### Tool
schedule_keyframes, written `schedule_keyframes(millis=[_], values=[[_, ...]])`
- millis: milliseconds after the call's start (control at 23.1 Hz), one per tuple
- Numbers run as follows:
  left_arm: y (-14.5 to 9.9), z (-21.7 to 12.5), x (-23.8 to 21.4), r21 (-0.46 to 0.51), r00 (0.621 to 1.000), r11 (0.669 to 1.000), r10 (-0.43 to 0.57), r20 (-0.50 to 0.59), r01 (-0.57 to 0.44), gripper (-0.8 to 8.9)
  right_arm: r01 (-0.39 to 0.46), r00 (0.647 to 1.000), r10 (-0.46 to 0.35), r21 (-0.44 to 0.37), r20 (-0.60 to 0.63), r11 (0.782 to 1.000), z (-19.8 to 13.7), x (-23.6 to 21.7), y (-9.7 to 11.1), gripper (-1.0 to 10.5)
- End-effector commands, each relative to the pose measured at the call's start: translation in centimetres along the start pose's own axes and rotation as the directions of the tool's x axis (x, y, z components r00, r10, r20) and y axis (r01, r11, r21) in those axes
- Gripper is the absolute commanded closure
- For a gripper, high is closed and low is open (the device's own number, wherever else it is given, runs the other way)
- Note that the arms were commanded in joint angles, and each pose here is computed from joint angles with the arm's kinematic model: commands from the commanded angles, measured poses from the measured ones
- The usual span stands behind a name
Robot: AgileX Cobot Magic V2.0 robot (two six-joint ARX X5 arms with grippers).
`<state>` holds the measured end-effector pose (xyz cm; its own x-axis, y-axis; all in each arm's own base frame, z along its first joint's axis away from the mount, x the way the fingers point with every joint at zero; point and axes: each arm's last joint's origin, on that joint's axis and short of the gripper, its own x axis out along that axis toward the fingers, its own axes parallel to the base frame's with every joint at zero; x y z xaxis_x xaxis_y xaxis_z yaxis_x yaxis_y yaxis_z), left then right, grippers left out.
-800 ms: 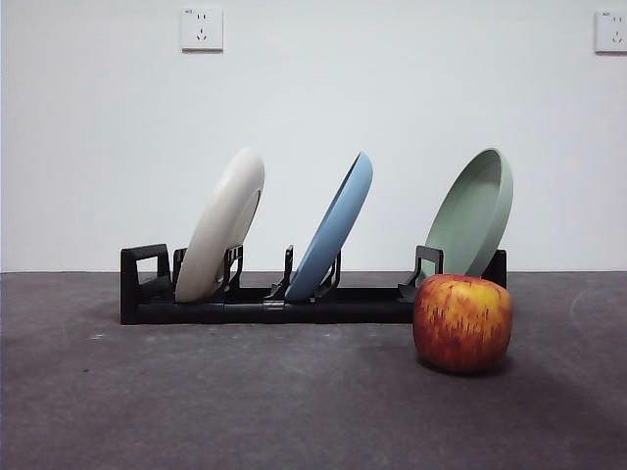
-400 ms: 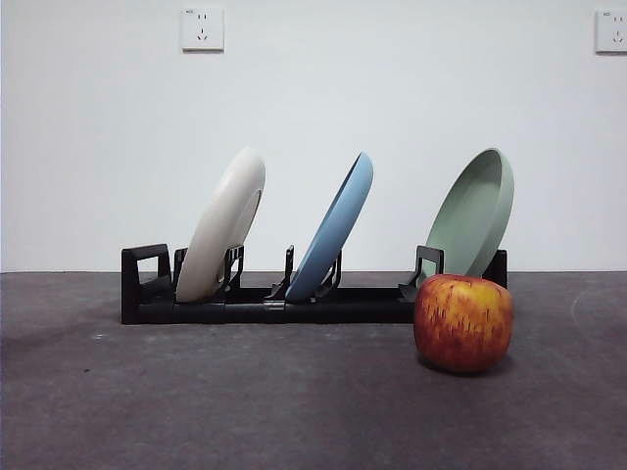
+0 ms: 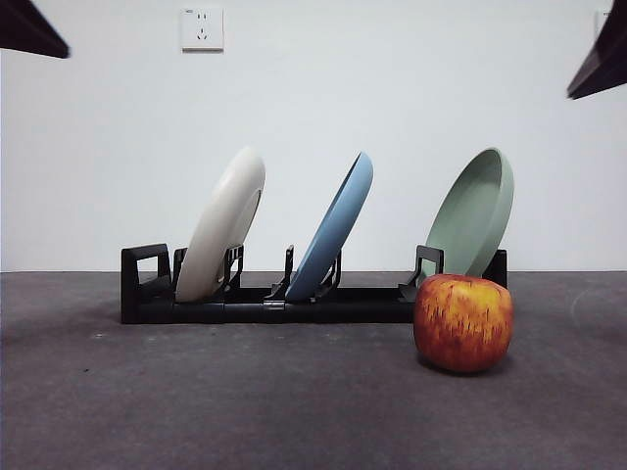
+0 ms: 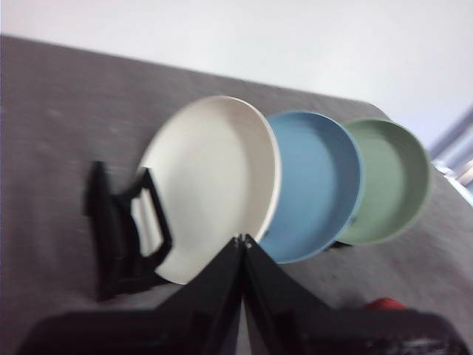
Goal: Take the yellow plate from the plate rack,put the plate on the table,take the apple from the table,put the apple in the plate
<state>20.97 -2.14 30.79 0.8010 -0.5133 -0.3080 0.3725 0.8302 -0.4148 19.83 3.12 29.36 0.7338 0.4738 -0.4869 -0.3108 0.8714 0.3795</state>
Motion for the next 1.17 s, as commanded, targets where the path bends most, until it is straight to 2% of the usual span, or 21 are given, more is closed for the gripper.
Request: schedule_keyframes(millis=[43,130,173,302,605,864,1080,1123,1167], values=[[0.3,0.7,1.3,-0.010,0.999,1.000,-0.017,-0.050,0.016,7.94,-0.039,0.999,0.038,-0.034,-0.017,0.999,0.5,0.4,0.0,9.3],[0.1,1.5,2.7,-0.016,0.996,0.999,-0.030,-0.085,0.028,5.90,-0.036,0.999,0.035,-0.030,-0.024,0.999,0.8,0.7,0.0,7.6],[0.0,1.9,3.5,-0.016,0.994,0.999,-0.039,-0.097,0.038,5.28,-0.035,0.999,0.035,-0.029,-0.026,0.999,0.9,0.8,0.0,6.7],[-1.2,3.4,5.6,-0.004,0.989,0.997,-0.075,-0.130,0.075,5.26,-0.033,0.999,0.033,-0.029,-0.025,0.999,1.0,0.8,0.0,6.6],[-3.6,5.9,12.3,0.090,0.965,0.995,-0.015,-0.261,0.040,5.26,-0.031,0.999,0.030,-0.025,-0.034,0.999,0.9,0.8,0.0,6.6],[-4.0,4.5,17.5,0.136,0.942,0.991,0.033,-0.333,0.014,5.26,-0.029,0.999,0.028,-0.025,-0.034,0.999,0.9,0.8,-0.1,6.6],[-3.6,3.1,19.2,0.138,0.926,0.990,0.058,-0.373,-0.007,5.42,-0.028,0.999,0.027,-0.025,-0.034,0.999,0.9,0.8,-0.1,6.6],[-3.6,3.1,19.2,0.142,0.927,0.990,0.067,-0.368,-0.015,6.02,-0.028,0.999,0.027,-0.025,-0.034,0.999,0.9,0.8,-0.1,6.6],[-3.6,3.1,19.3,0.143,0.929,0.990,0.066,-0.364,-0.014,7.28,-0.027,0.999,0.026,-0.025,-0.033,0.999,0.9,0.8,-0.1,6.6]])
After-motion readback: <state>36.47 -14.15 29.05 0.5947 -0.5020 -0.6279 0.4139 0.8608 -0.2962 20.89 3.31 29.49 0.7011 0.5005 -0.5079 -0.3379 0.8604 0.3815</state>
